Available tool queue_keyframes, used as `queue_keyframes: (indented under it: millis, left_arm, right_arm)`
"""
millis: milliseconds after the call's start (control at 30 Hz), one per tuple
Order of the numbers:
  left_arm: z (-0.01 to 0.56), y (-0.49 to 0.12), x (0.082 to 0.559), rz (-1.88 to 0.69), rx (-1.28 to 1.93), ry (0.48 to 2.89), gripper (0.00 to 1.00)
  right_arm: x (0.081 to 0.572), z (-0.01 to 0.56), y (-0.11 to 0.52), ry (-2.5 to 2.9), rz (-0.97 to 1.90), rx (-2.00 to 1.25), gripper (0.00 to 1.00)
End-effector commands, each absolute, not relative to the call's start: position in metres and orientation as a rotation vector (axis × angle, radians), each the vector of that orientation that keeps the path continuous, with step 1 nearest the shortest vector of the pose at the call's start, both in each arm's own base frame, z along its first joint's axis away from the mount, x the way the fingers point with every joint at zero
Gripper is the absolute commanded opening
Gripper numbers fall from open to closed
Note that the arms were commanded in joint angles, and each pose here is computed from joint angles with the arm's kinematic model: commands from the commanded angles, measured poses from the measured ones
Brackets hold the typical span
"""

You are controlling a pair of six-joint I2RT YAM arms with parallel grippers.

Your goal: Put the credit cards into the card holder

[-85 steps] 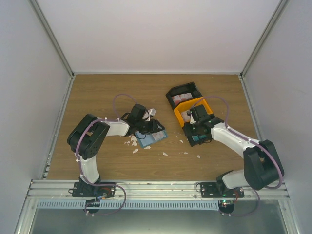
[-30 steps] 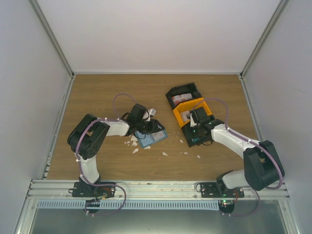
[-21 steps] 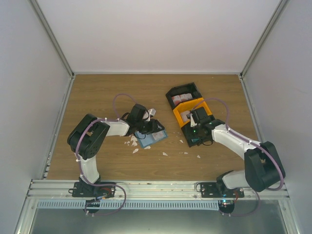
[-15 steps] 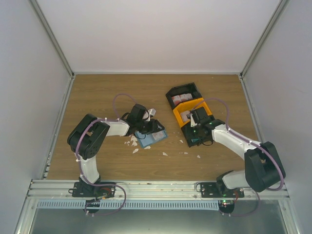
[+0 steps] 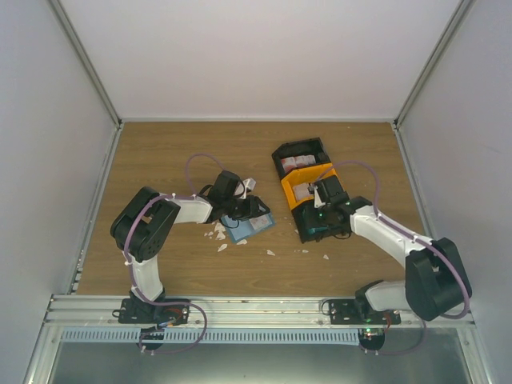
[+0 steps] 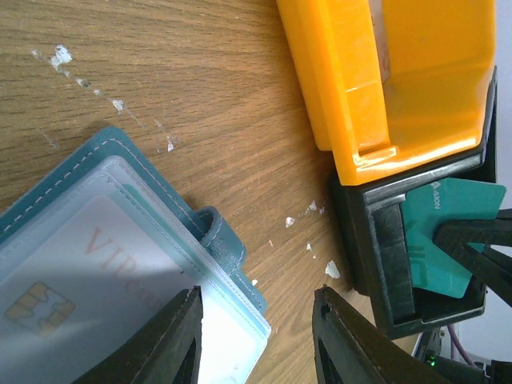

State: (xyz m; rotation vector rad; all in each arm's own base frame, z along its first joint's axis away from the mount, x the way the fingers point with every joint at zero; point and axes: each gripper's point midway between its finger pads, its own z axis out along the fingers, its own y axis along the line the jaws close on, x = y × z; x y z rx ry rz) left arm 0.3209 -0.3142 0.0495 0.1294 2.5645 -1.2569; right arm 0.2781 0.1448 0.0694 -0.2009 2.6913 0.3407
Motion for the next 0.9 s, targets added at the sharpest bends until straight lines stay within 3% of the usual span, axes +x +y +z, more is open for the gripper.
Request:
queue_keyframes:
  millis: [0,267,467,867]
  left_arm:
    - [0.069,-0.318,0.321,-1.272,0.173,2.498,0.41]
    - [0.094,-0.324,0.321,-1.329,0.22,2.418,0.48]
    - [0.125,-0.324,0.318,-1.368,0.255,2.311,0.62]
    - [0.191,-0.301,0.283,-1.496,0.307,2.063,0.83]
  right_arm:
    - [0.287,0.091,0.133,2.629,0.267,-0.162,0.01]
    - [0.294,0.123,0.123,2.528,0.209,-0.159,0.01]
    - [0.294,0.157,0.13,2.437,0.291,-0.163,0.01]
    - [0.271,0.236,0.225,2.104,1.09,-0.378,0.0]
